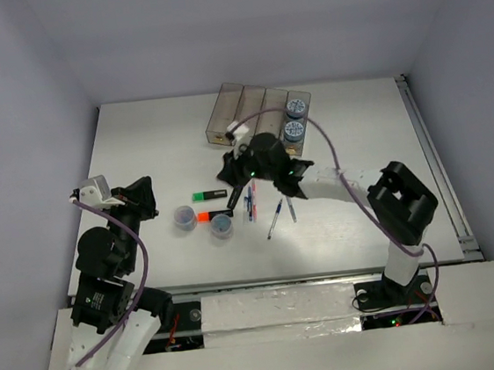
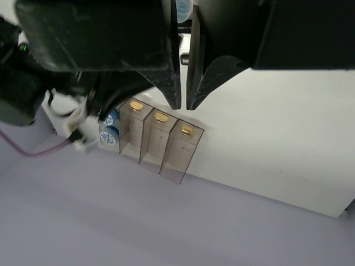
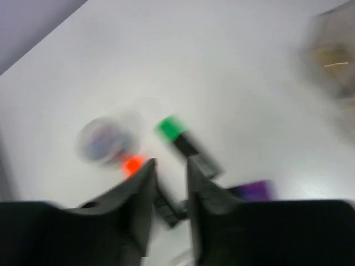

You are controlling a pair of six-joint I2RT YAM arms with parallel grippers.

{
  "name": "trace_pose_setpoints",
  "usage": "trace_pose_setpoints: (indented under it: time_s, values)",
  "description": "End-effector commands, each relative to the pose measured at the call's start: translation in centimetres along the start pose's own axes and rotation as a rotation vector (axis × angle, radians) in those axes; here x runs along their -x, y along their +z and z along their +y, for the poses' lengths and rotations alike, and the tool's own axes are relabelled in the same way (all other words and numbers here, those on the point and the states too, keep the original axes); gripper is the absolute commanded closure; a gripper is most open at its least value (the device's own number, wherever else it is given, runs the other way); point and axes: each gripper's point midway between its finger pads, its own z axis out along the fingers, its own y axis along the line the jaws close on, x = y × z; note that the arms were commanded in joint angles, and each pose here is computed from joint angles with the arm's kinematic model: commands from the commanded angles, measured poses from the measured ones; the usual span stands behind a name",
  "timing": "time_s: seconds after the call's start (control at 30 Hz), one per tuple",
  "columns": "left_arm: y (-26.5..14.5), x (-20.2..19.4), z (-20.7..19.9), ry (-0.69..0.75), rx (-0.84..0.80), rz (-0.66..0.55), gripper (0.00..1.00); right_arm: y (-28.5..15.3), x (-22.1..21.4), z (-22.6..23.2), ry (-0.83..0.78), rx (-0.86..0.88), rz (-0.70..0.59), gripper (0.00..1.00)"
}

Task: Sort the stationery into containers
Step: Pick up the stationery from the center of the board.

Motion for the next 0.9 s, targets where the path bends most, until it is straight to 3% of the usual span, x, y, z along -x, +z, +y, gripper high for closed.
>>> trace_pose_setpoints:
  time_s: [0.0,0.03,0.07,0.13,0.23,0.53,0.87]
  values:
    - [0.0,1.8,0.1,0.001,0.019,-0.059,0.93,0.6,-2.3,7.1,-0.069,0.217,0.097,0.60]
    - [-0.1,1.8,0.2,-0.001,0.020,-0.063,0.90,1.1,-3.5,8.5,-0.084,0.235,0.126,0.39]
    - [-0.2,1.9,0.2,-0.001,0.019,-0.067,0.88,1.4,-4.5,8.9,-0.088,0.239,0.161,0.31]
    - [-0.3,2.0,0.2,-0.002,0.018,-0.069,0.85,2.6,-5.6,10.2,-0.122,0.234,0.195,0.17]
    - [-0.4,2.1,0.2,0.002,0.019,-0.071,0.83,3.4,-7.7,11.2,-0.160,0.235,0.269,0.10]
    - [-0.4,2.3,0.3,0.004,0.025,-0.077,0.81,6.6,-11.2,12.3,-0.239,0.195,0.364,0.06]
    - [-0.3,2.1,0.2,0.006,0.022,-0.071,0.81,7.9,-12.1,14.1,-0.251,0.229,0.361,0.13]
